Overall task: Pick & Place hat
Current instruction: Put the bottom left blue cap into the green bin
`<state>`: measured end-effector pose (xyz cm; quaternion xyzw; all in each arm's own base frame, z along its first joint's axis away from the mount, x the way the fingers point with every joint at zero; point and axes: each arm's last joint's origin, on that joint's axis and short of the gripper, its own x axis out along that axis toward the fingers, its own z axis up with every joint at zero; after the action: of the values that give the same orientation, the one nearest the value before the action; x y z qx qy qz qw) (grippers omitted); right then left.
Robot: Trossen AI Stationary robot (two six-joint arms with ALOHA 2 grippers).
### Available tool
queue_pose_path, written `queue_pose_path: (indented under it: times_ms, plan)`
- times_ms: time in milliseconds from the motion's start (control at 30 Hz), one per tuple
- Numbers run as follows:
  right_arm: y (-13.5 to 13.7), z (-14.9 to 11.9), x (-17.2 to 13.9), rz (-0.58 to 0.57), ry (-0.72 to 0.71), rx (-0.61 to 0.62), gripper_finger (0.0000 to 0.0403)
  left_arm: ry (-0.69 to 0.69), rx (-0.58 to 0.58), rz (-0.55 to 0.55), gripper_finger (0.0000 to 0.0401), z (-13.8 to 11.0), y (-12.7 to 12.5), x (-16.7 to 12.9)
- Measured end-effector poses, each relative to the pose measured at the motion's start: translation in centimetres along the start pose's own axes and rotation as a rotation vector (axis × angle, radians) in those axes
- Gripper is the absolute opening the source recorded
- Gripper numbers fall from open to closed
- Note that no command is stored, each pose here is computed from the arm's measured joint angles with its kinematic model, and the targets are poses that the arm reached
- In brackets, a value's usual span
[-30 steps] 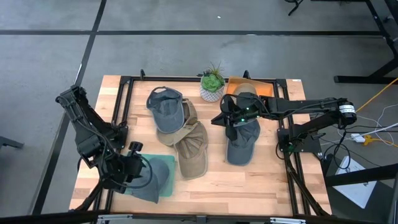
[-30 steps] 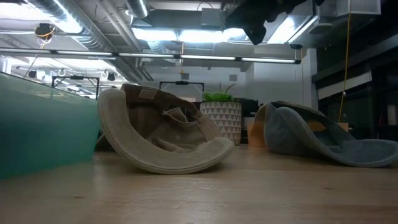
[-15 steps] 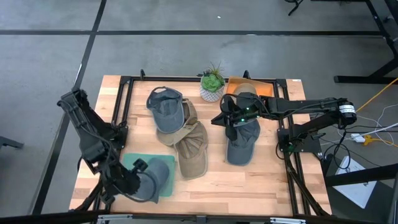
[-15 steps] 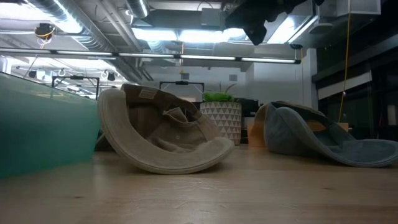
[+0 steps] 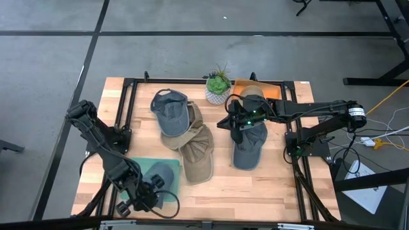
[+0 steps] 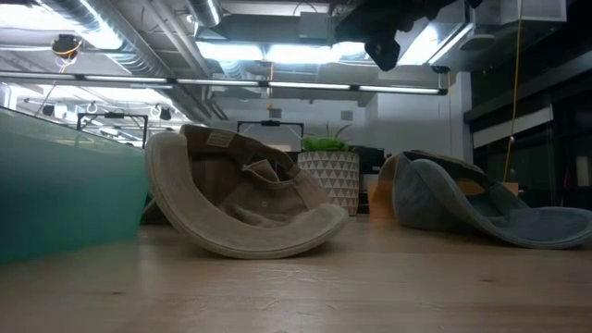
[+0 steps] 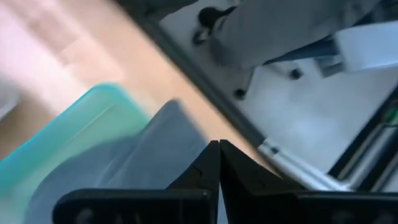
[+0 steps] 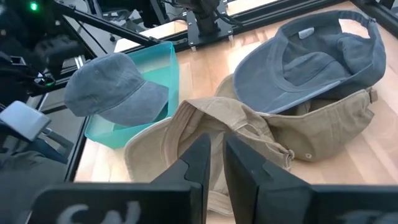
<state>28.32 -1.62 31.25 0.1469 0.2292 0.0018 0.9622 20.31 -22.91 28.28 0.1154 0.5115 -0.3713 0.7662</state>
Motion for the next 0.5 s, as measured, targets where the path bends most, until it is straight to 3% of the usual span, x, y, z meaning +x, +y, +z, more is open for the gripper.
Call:
queue_pose_path:
  times_ms: [133,500]
  plan:
    - [0.0,0.0,0.0,0.000,0.001,0.027,0.0044,-0.036,0.008,-0.062,0.0001,0.6,-0.1,0.6]
    - [0.9,-0.3,0.1,0.024,0.017,0.016,0.0044,0.002,0.011,-0.033,0.0002,0.8,1.2,1.7]
